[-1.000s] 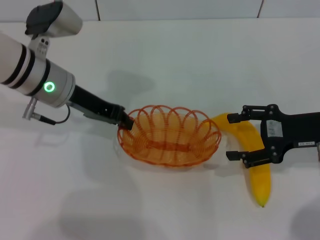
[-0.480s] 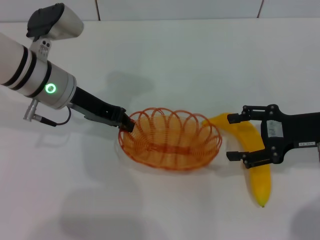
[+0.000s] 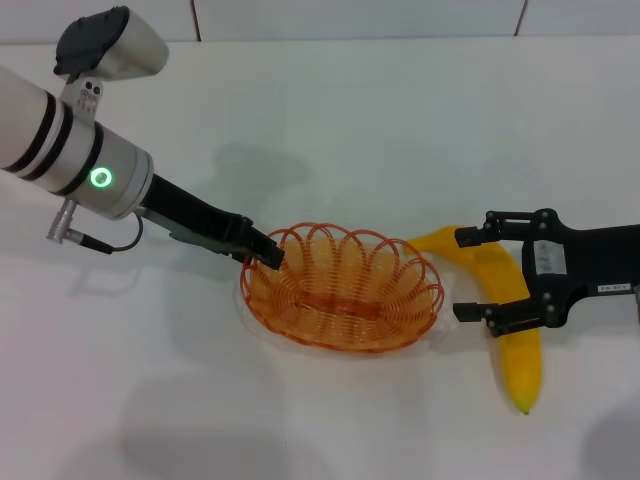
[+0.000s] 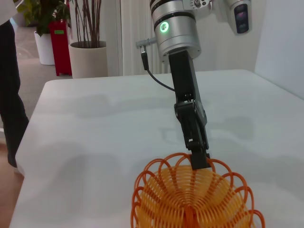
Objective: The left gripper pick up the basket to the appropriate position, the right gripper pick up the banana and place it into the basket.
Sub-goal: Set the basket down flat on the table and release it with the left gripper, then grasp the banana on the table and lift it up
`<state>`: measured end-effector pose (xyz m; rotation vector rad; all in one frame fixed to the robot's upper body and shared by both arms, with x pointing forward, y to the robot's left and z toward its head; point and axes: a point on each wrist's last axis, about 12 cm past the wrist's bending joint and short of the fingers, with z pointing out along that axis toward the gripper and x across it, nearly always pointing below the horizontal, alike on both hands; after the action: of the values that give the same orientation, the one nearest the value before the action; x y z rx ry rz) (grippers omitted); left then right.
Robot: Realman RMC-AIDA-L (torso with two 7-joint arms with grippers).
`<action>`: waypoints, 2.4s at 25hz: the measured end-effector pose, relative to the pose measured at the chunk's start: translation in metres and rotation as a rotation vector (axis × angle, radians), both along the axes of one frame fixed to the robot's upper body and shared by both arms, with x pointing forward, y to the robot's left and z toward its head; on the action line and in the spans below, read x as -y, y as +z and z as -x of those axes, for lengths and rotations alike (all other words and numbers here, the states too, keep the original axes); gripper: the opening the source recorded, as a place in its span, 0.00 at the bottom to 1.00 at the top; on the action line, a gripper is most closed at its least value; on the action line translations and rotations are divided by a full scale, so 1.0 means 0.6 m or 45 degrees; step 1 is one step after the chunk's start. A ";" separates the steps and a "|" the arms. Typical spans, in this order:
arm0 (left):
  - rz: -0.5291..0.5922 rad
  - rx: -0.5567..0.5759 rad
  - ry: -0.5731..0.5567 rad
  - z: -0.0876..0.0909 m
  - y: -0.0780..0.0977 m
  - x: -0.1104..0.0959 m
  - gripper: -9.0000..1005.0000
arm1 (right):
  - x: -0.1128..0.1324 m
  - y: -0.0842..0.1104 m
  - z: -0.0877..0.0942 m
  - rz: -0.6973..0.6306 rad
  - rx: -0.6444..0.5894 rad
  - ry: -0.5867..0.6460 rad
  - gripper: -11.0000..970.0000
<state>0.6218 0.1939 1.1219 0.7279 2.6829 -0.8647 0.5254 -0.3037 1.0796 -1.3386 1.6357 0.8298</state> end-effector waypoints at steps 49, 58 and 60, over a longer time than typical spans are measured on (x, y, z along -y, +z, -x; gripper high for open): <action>0.327 0.888 -0.439 0.169 -0.067 -0.197 0.88 | 0.054 0.008 0.027 -0.109 0.035 -0.158 0.80; 0.381 0.958 -0.361 0.202 -0.114 -0.200 0.88 | 0.074 0.003 0.039 -0.077 -0.004 -0.204 0.80; 0.384 0.967 -0.361 0.199 -0.113 -0.199 0.88 | 0.087 0.006 0.041 -0.049 -0.044 -0.235 0.80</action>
<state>0.5022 0.3134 1.0544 1.1019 1.7703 -0.8106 0.5011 -0.3561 1.0835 -1.1331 1.7319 0.7729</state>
